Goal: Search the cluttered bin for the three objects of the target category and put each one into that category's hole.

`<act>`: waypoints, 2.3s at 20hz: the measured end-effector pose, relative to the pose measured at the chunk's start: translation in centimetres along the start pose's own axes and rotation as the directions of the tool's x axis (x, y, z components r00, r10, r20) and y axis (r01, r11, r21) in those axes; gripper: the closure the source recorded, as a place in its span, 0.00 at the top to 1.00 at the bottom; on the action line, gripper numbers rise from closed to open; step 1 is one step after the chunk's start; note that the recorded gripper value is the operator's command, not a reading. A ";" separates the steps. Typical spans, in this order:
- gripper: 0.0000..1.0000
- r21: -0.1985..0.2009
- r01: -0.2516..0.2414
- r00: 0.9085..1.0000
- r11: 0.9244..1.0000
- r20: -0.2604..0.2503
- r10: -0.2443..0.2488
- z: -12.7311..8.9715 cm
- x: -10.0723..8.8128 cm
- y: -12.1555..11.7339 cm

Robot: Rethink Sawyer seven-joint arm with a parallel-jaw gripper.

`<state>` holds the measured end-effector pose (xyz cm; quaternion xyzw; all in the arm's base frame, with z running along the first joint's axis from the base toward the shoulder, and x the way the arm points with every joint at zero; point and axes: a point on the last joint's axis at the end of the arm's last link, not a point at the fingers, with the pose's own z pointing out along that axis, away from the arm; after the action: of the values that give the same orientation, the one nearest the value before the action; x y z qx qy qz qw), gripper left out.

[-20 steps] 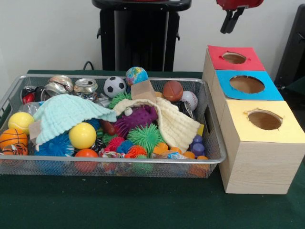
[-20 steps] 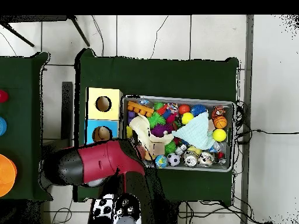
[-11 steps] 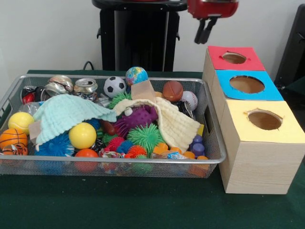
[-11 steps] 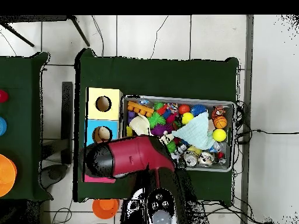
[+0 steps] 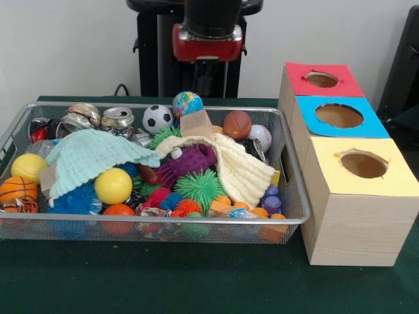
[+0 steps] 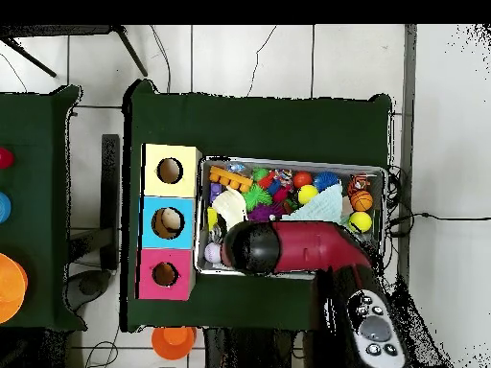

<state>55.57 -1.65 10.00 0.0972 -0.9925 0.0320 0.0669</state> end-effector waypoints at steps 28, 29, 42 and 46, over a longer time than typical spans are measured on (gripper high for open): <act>0.00 -0.118 0.134 0.988 0.984 0.092 -0.124 2.7 -5.7 -9.1; 0.00 -0.119 0.137 0.988 0.983 0.095 -0.126 2.6 -5.9 -9.0; 0.00 -0.102 0.196 0.976 0.975 0.115 -0.184 3.3 -6.3 -8.6; 0.00 -0.069 0.222 0.972 0.973 0.096 -0.215 3.7 -5.9 -9.1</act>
<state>62.60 -9.70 5.94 0.2045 -0.9782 -0.0192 0.0304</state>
